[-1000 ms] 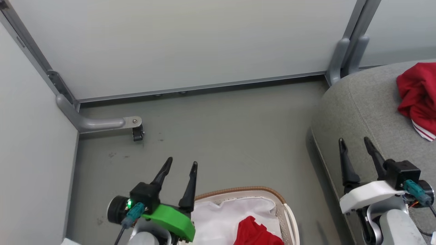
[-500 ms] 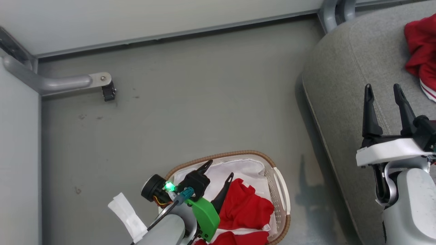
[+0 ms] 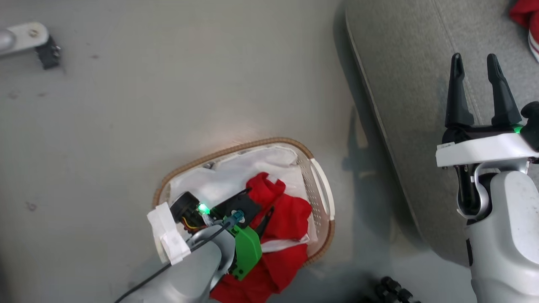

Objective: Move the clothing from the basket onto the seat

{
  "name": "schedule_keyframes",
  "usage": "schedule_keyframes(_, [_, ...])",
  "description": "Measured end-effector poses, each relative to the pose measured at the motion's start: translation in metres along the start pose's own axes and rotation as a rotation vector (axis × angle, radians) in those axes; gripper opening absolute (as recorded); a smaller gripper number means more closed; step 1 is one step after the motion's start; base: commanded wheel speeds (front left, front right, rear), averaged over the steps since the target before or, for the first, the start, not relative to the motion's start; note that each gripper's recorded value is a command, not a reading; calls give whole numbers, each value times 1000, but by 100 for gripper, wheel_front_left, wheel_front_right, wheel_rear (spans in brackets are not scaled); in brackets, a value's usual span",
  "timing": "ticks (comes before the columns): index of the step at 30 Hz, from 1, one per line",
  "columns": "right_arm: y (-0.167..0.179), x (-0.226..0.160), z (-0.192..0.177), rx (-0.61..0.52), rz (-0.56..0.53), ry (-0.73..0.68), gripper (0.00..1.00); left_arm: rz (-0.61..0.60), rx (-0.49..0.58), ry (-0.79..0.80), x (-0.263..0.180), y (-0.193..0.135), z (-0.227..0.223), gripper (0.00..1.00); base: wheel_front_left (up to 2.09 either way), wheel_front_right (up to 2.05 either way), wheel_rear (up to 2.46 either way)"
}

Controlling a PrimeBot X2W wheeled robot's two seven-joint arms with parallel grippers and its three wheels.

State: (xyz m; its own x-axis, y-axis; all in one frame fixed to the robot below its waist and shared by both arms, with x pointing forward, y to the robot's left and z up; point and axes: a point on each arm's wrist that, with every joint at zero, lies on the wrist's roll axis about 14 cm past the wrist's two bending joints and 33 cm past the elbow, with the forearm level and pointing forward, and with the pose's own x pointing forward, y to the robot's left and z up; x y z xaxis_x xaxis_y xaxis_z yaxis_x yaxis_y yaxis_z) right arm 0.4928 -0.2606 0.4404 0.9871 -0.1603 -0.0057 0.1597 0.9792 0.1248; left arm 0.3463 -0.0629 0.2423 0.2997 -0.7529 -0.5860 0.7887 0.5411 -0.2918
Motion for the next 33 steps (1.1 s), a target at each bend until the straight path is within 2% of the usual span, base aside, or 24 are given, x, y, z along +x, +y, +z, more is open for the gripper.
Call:
schedule_keyframes(12, [-38, 4, -57, -19, -90, 119, 100, -162, -21, 171, 48, -17, -70, 100, 0, 0, 0])
schedule_keyframes(18, [-50, 1, -78, -42, -114, 168, 100, -178, -54, 225, 64, -17, -97, 100, 0, 0, 0])
schedule_keyframes(28, [-63, -1, -97, -76, -134, 211, 100, -124, -91, 290, 85, -1, -127, 100, 0, 0, 0])
schedule_keyframes(30, [-64, -1, -98, -80, -135, 213, 100, -125, -101, 308, 86, -2, -132, 48, 0, 0, 0])
schedule_keyframes(31, [-64, 0, -98, -82, -135, 212, 100, -128, -102, 315, 86, -3, -134, 19, 0, 0, 0])
schedule_keyframes(32, [-64, 0, -98, -83, -135, 212, 100, -130, -101, 320, 86, -3, -135, 0, 0, 0, 0])
schedule_keyframes(33, [-64, 0, -98, -83, -134, 210, 100, -127, -106, 320, 86, -3, -135, 0, 0, 0, 0])
